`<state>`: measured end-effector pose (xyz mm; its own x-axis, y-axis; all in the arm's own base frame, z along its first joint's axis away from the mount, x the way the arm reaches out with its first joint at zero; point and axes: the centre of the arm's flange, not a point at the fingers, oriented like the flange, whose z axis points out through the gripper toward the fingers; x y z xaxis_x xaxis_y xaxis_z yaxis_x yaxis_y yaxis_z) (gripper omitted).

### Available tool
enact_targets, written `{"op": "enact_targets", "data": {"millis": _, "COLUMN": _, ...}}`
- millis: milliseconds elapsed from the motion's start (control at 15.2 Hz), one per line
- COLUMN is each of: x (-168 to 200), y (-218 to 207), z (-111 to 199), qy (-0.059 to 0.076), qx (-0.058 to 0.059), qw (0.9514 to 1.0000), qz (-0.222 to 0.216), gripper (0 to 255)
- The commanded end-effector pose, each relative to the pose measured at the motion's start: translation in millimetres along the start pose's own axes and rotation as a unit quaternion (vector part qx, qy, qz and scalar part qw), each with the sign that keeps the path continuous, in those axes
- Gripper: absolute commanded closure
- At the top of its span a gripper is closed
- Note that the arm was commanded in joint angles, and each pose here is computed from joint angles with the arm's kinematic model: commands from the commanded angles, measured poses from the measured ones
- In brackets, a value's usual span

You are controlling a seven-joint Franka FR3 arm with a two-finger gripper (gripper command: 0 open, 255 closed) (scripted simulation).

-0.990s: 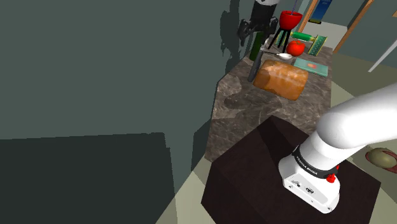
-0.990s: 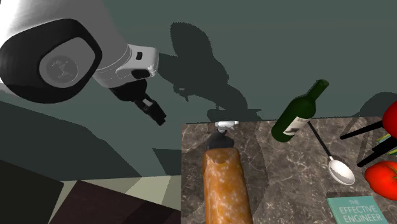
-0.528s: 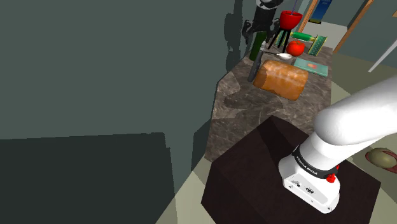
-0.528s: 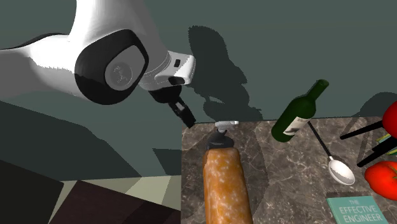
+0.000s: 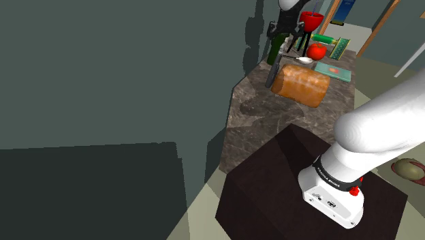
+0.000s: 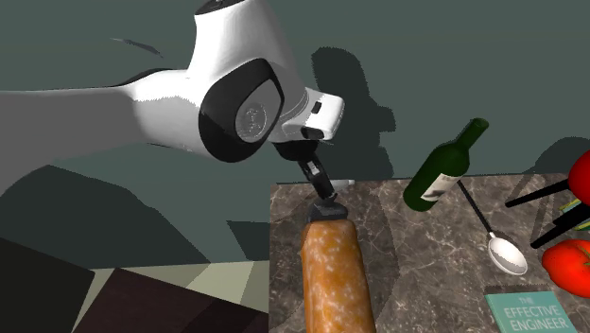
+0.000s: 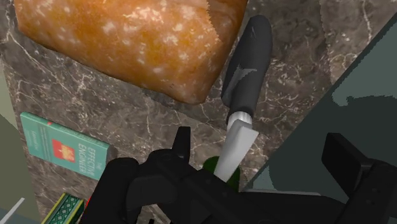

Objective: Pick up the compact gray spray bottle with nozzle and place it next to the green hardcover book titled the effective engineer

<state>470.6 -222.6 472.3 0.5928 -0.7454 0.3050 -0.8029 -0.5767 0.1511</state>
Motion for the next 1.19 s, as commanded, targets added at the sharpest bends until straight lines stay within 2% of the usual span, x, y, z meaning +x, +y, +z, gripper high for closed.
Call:
{"op": "enact_targets", "data": {"millis": 0, "x": 2.8, "y": 3.6, "z": 10.7, "qy": 0.002, "qx": -0.002, "qw": 1.0, "qz": 0.005, "gripper": 0}}
{"op": "enact_targets", "data": {"millis": 330, "x": 2.9, "y": 3.7, "z": 40.1, "qy": 0.002, "qx": -0.002, "qw": 1.0, "qz": 0.005, "gripper": 0}}
{"op": "enact_targets", "data": {"millis": 858, "x": 2.9, "y": 3.7, "z": 40.1, "qy": 0.002, "qx": -0.002, "qw": 1.0, "qz": 0.005, "gripper": 0}}
{"op": "enact_targets", "data": {"millis": 924, "x": 2.9, "y": 3.7, "z": 40.1, "qy": 0.002, "qx": -0.002, "qw": 1.0, "qz": 0.005, "gripper": 255}}
{"op": "enact_targets", "data": {"millis": 1122, "x": 2.9, "y": 3.7, "z": 40.1, "qy": 0.002, "qx": -0.002, "qw": 1.0, "qz": 0.005, "gripper": 255}}
